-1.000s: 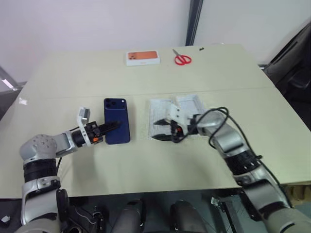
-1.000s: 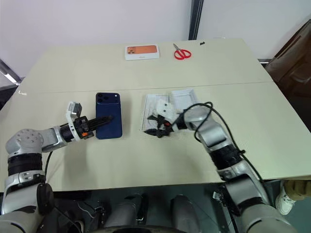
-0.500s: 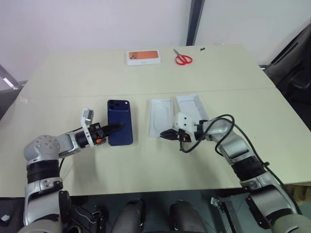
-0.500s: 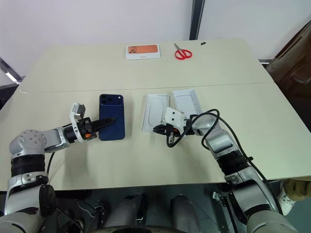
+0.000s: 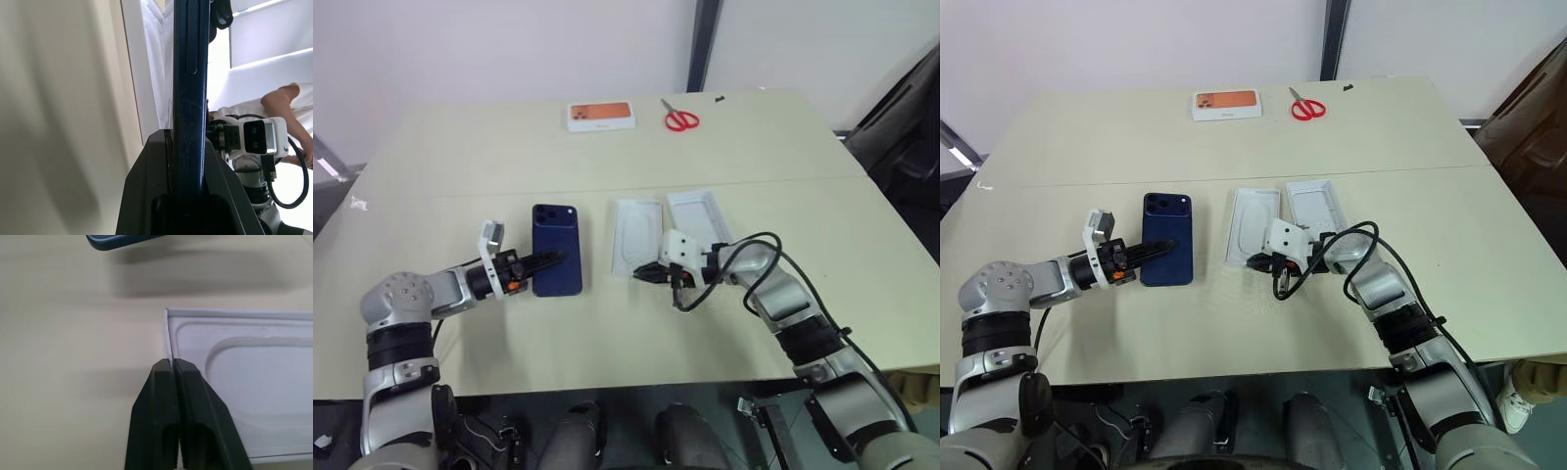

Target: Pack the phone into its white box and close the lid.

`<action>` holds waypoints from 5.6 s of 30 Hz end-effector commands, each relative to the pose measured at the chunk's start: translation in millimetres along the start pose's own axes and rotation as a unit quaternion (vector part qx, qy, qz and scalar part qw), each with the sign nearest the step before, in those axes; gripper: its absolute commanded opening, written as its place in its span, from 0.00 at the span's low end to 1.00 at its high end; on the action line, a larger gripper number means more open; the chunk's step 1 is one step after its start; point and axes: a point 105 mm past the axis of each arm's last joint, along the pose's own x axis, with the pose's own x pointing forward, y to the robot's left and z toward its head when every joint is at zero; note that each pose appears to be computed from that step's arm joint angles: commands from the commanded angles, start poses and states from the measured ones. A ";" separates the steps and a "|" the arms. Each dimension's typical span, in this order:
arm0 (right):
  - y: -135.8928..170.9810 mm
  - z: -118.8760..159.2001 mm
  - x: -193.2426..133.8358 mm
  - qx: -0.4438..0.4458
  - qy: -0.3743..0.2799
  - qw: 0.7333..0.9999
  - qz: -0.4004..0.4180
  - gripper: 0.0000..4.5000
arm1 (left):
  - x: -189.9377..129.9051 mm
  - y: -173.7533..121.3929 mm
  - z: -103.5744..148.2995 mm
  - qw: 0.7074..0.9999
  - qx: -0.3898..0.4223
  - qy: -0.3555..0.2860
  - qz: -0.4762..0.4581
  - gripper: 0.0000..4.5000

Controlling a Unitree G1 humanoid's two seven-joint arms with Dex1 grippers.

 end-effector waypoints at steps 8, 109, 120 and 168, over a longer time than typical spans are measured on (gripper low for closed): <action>3.3 13.6 -0.6 -0.011 -0.022 1.000 0.014 0.39 | -1.8 -15.1 6.4 0.999 0.016 -0.010 -0.028 0.00; -26.4 10.3 -22.1 -0.075 0.021 0.986 -0.147 0.02 | 32.1 19.7 -5.6 0.933 0.309 0.080 0.166 0.00; -21.8 7.0 -6.3 -0.093 0.030 0.985 -0.139 0.02 | 78.5 5.8 -30.8 0.949 0.278 0.104 0.105 0.00; -21.4 -46.5 -105.3 -0.053 0.139 0.971 -0.189 0.02 | 165.0 -22.7 -66.5 0.936 0.322 0.140 0.009 0.00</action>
